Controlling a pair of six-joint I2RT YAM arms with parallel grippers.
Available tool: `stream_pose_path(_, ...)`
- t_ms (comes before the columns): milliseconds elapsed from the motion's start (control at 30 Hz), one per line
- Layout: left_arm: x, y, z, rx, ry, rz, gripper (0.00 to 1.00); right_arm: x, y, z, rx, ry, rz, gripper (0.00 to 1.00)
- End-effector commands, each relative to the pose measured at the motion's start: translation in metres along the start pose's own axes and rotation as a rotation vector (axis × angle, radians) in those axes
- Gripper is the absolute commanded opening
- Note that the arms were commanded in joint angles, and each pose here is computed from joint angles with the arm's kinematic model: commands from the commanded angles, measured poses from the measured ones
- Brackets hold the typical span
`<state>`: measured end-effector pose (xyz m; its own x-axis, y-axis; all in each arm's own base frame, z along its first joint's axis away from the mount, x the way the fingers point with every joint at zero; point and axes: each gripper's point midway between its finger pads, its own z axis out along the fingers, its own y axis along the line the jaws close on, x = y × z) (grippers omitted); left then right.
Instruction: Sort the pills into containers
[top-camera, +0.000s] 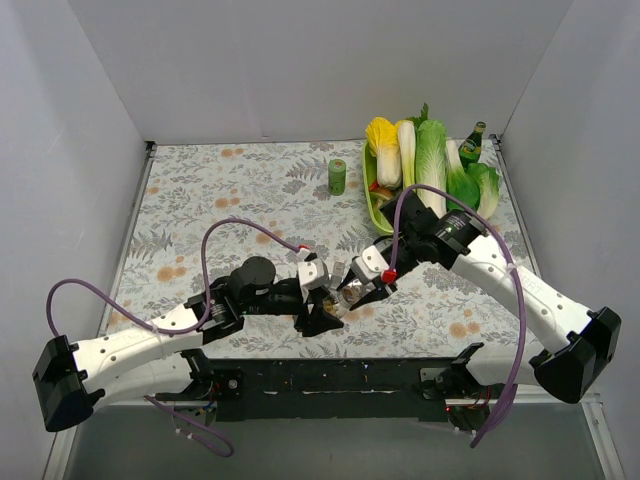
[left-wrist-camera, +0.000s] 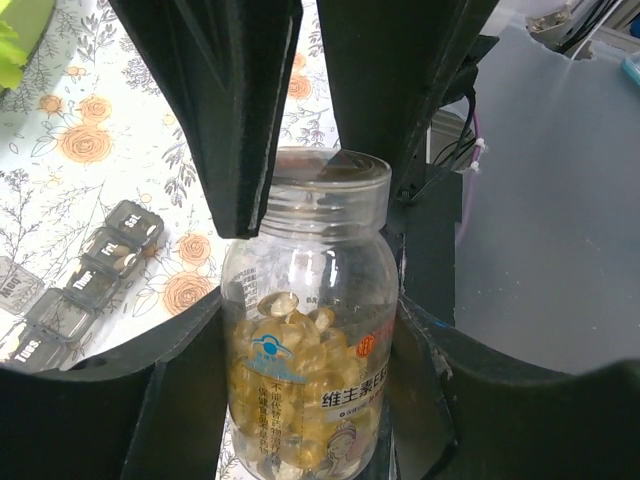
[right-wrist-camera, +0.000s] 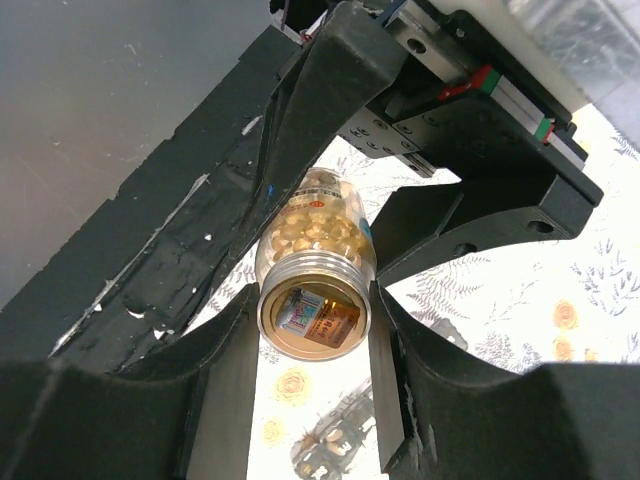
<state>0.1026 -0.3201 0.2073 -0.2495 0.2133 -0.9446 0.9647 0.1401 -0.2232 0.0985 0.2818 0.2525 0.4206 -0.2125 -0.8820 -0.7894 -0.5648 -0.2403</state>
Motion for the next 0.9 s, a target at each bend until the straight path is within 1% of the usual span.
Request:
stream_pose_path(0,-0.005,0.001,-0.011,-0.027,-0.033,0.003,0.00,0.009,0.014,-0.002,-0.009,0.037,-0.009,0.01)
stream_pose_path(100,-0.003,0.000,-0.009,-0.017,-0.028,-0.015,0.00,0.010,0.014,0.000,0.018,0.021,0.105,0.01)
stream_pose_path(133,-0.001,0.000,-0.008,-0.016,-0.023,-0.024,0.00,0.008,0.005,0.002,0.043,0.004,0.117,0.01)
stream_pose_path(167,0.002,0.002,-0.005,-0.019,-0.011,-0.044,0.00,0.004,0.006,0.003,0.049,-0.011,0.204,0.05)
stream_pose_path(200,0.003,0.002,-0.004,-0.021,-0.005,-0.053,0.00,0.001,0.005,0.004,0.045,-0.035,0.248,0.08)
stream_pose_path(233,0.004,0.004,-0.003,-0.032,-0.003,-0.059,0.00,-0.005,-0.002,0.004,0.058,-0.056,0.255,0.21)
stream_pose_path(267,0.005,0.006,-0.002,-0.041,0.001,-0.071,0.00,-0.009,-0.001,0.004,0.057,-0.069,0.329,0.31)
stream_pose_path(300,0.005,0.007,-0.002,-0.048,-0.001,-0.077,0.00,-0.012,-0.004,0.004,0.056,-0.080,0.357,0.41)
stream_pose_path(333,0.006,0.008,-0.003,-0.056,0.000,-0.083,0.00,-0.017,-0.004,0.002,0.055,-0.081,0.389,0.57)
stream_pose_path(400,0.000,0.011,-0.003,-0.074,-0.032,-0.086,0.00,-0.021,-0.005,-0.003,0.056,-0.098,0.460,0.65)
stream_pose_path(433,-0.001,0.011,-0.004,-0.079,-0.043,-0.086,0.00,-0.023,-0.006,-0.007,0.061,-0.116,0.480,0.72)
stream_pose_path(467,-0.002,0.014,-0.004,-0.093,-0.050,-0.089,0.00,-0.018,-0.012,-0.013,0.096,-0.136,0.499,0.75)
stream_pose_path(500,0.002,0.015,-0.004,-0.100,-0.048,-0.096,0.00,-0.022,-0.011,-0.017,0.104,-0.159,0.585,0.78)
stream_pose_path(533,0.001,0.016,-0.004,-0.103,-0.053,-0.099,0.00,-0.020,-0.012,-0.018,0.109,-0.169,0.612,0.81)
stream_pose_path(567,0.001,0.018,-0.003,-0.113,-0.053,-0.103,0.00,-0.015,-0.013,-0.019,0.118,-0.177,0.643,0.82)
stream_pose_path(600,0.002,0.019,-0.001,-0.116,-0.048,-0.111,0.00,-0.013,-0.013,-0.019,0.124,-0.183,0.708,0.83)
stream_pose_path(633,0.002,0.020,0.000,-0.123,-0.048,-0.115,0.00,-0.009,-0.014,-0.018,0.133,-0.183,0.749,0.88)
stream_pose_path(667,0.003,0.022,0.001,-0.128,-0.045,-0.121,0.00,-0.004,-0.017,-0.018,0.161,-0.176,0.781,0.89)
stream_pose_path(700,0.000,0.024,0.002,-0.138,-0.050,-0.126,0.00,0.010,-0.021,-0.016,0.202,-0.144,0.813,0.89)
stream_pose_path(800,0.001,0.027,0.007,-0.145,-0.043,-0.146,0.00,0.029,-0.025,-0.011,0.237,-0.109,0.887,0.88)
stream_pose_path(867,0.003,0.028,0.010,-0.143,-0.038,-0.152,0.00,0.031,-0.027,-0.010,0.242,-0.108,0.905,0.88)
